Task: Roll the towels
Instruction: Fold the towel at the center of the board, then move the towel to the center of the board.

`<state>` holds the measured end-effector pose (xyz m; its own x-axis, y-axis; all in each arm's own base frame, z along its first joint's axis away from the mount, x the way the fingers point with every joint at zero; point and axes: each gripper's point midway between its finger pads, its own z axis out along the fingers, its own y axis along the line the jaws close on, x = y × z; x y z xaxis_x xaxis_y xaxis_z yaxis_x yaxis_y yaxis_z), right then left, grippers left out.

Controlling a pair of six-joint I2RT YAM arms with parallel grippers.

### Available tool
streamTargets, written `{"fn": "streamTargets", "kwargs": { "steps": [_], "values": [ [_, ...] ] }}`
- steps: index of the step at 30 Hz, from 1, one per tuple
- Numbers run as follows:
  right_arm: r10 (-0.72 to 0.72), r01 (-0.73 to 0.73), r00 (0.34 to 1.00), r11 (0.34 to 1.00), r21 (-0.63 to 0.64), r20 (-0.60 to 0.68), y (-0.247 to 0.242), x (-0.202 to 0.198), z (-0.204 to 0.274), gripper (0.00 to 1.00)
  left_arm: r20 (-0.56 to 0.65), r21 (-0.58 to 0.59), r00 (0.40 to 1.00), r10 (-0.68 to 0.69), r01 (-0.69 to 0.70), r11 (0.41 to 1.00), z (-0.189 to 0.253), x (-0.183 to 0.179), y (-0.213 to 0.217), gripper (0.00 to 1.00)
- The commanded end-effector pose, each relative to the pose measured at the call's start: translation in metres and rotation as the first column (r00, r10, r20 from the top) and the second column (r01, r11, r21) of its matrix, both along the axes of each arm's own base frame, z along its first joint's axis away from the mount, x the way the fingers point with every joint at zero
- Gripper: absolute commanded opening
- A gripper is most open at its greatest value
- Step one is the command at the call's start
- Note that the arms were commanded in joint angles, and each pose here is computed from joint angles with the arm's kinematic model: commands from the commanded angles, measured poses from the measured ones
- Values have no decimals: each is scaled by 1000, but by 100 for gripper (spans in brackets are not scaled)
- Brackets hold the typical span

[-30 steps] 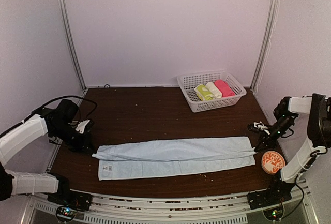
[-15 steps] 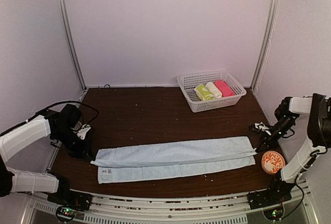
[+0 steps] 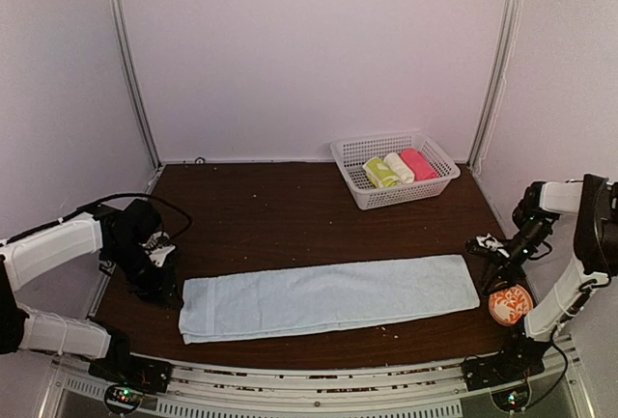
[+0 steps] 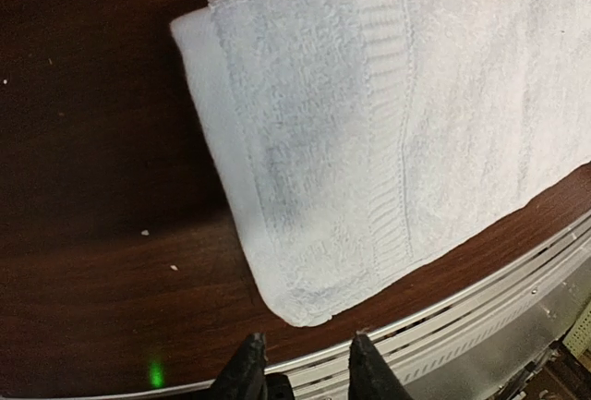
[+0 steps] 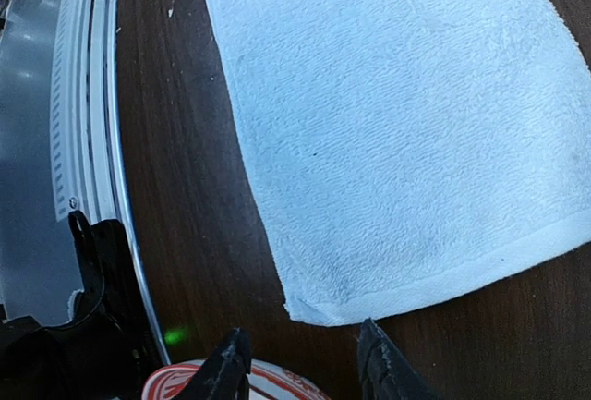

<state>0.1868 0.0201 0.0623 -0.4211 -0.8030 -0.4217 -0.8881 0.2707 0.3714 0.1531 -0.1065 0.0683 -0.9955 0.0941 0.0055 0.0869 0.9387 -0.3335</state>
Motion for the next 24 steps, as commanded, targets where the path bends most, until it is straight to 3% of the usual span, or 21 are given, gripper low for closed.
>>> {"fn": "streamTargets", "kwargs": {
  "steps": [1,6,9,12,18,24],
  "values": [
    [-18,17,999,1000,17,44,-1,14,23,42,125,-43,992,-3,9,999,33,20,-8,35],
    [-110,101,986,992,74,124,3,53,41,41,297,-73,954,43,-22,997,59,65,-16,35],
    [-227,211,958,972,102,176,5,90,47,38,311,-70,947,81,-62,996,51,89,-19,18],
    [-329,327,919,944,45,217,14,120,35,36,325,-106,941,97,-66,992,43,106,-33,1],
    [-443,467,859,883,-40,258,31,148,10,31,295,-71,954,58,-38,997,20,112,-49,0],
    [-508,542,819,837,-70,268,24,159,-1,22,229,91,971,62,-85,992,-24,104,-31,0]
  ]
}}
